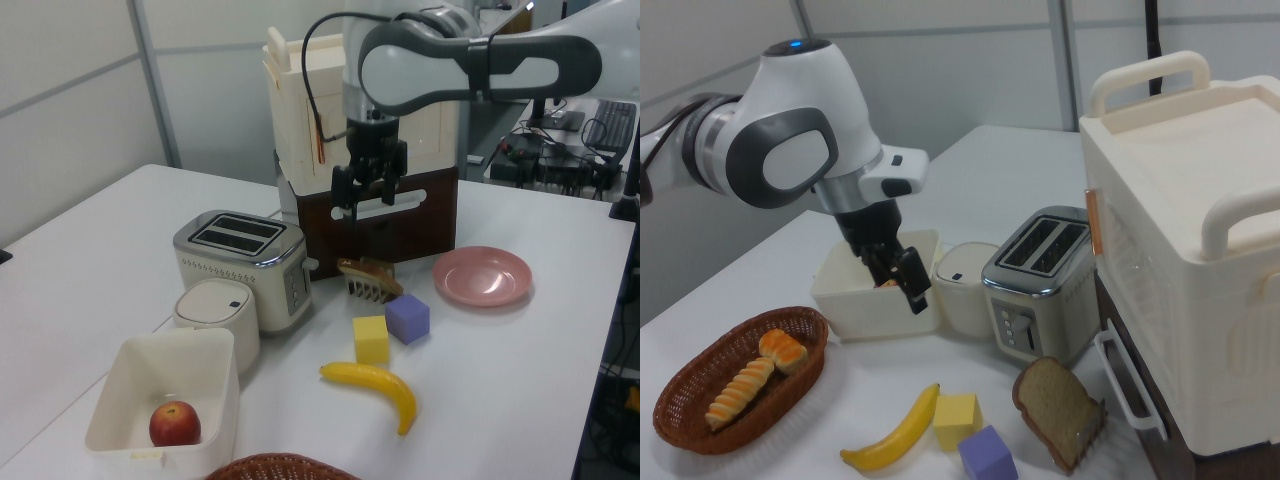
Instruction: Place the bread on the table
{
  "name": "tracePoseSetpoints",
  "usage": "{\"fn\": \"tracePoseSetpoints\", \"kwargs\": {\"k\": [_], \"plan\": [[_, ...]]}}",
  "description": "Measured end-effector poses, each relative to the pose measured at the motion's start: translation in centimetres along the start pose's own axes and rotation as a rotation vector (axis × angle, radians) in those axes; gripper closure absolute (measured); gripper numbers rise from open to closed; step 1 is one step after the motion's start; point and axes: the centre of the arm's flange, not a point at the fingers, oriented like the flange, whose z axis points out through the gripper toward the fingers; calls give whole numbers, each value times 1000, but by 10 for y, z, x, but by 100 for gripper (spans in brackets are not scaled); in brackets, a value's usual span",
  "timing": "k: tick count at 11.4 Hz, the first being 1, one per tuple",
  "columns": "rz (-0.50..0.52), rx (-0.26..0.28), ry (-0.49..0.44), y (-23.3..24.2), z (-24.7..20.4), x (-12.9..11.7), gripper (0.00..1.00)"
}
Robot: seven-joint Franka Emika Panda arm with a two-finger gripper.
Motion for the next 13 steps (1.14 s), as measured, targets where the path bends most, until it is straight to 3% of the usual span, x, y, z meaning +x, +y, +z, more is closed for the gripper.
{"fn": "tracePoseSetpoints", "kwargs": {"k": [6, 13], "plan": [[-207, -8, -118, -114, 56, -36, 0], [-399, -2, -123, -213, 55, -84, 0]]}}
